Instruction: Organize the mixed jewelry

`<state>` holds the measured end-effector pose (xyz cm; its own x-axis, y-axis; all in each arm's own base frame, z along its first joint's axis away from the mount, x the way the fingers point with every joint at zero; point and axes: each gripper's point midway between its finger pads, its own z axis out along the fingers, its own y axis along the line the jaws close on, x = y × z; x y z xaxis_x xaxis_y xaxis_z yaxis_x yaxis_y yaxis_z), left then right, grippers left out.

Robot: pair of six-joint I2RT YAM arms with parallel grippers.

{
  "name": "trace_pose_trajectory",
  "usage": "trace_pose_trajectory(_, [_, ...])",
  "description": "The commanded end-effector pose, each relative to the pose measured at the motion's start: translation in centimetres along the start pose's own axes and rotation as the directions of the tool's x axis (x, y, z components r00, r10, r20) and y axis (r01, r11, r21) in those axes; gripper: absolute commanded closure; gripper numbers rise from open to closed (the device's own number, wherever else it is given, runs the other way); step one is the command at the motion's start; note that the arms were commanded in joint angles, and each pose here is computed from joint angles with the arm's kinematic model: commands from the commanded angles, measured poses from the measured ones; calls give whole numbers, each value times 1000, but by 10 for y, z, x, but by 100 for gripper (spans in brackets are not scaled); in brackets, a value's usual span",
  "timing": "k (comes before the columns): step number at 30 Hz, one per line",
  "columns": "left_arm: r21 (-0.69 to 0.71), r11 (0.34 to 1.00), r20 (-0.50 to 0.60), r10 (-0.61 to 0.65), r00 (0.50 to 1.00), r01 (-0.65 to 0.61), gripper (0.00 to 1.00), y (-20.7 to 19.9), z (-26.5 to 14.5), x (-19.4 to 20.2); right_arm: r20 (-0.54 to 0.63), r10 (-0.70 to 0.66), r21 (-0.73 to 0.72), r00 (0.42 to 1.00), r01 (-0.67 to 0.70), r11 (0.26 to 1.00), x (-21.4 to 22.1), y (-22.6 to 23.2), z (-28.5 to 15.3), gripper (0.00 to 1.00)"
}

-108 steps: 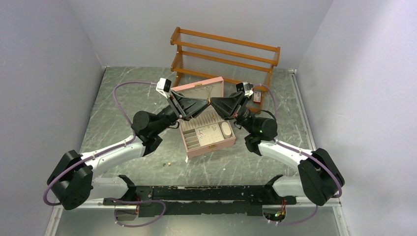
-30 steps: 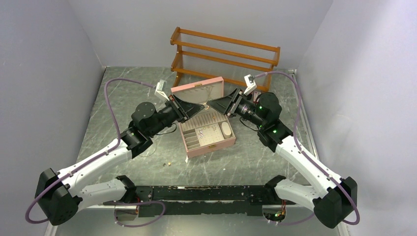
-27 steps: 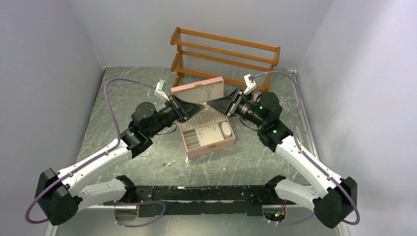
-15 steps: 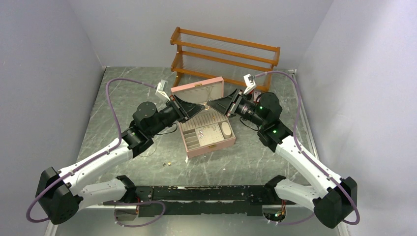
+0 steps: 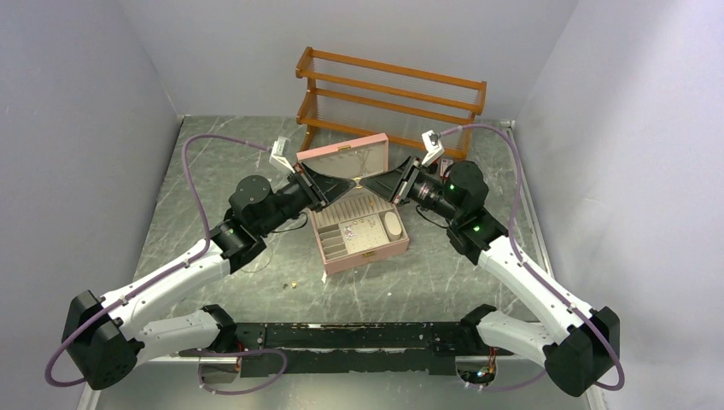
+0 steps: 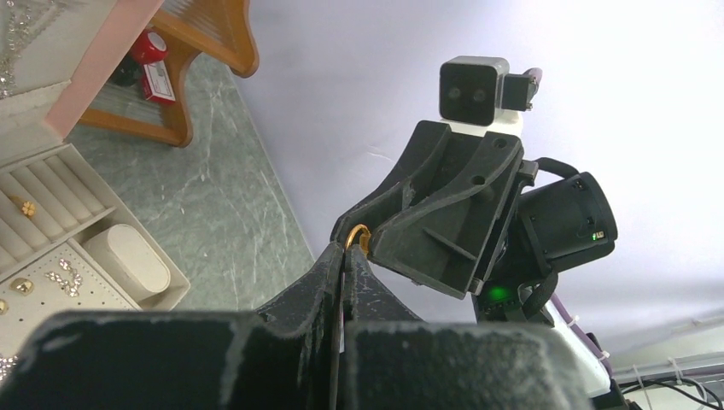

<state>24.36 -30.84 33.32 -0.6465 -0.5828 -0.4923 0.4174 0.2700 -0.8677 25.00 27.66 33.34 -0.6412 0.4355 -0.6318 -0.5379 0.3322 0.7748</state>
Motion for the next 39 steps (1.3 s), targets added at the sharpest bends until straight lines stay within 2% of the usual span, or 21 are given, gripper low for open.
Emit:
trace_pose_trajectory(1, [49,999,31,3,1000,-4,95,-19,3,-10,-4,-12,-1,1000,12,1000,2,-3,-2,74])
trace_pose_trajectory(6, [48,999,28,4,1000,-5,95,-19,3,-10,1,-12,4,1000,12,1000,1,-4,-2,78])
trace_pose_trajectory(11, [43,999,24,6,1000,-7,95,-16,3,-8,14,-12,3,1000,12,1000,-1,-3,-2,93])
trace_pose_trajectory(14, [19,1000,23,6,1000,-6,94,-11,2,-7,19,-20,23,1000,20,1000,-2,-6,-2,97])
trace_pose_trajectory(16, [-24,1000,29,9,1000,-9,86,-3,0,-8,14,-23,40,1000,23,999,-1,-9,-3,98])
trace_pose_trajectory(19, [-111,993,42,33,999,-28,64,14,-7,-10,0,-40,100,999,40,994,1,-22,-3,98])
trace_pose_trajectory(21, [-161,986,31,50,998,-45,50,25,-14,-7,-24,-54,179,998,57,982,6,-39,-5,98])
trace_pose_trajectory(23, [-248,966,36,78,996,-66,42,43,-23,-8,-60,-74,260,995,87,962,12,-59,-7,98])
trace_pose_trajectory(28, [-397,906,37,177,984,-148,34,71,-52,-15,-172,-149,485,974,216,848,23,-113,-17,99])
trace_pose_trajectory(32, [-488,846,73,285,956,-215,25,76,-78,-37,-284,-238,630,929,368,684,33,-144,-18,99])
trace_pose_trajectory(35, [-549,792,86,372,924,-268,19,75,-96,-55,-362,-291,675,886,464,573,42,-155,-12,99])
trace_pose_trajectory(39, [-625,714,88,464,881,-314,17,76,-116,-75,-429,-324,704,843,537,464,50,-169,2,99])
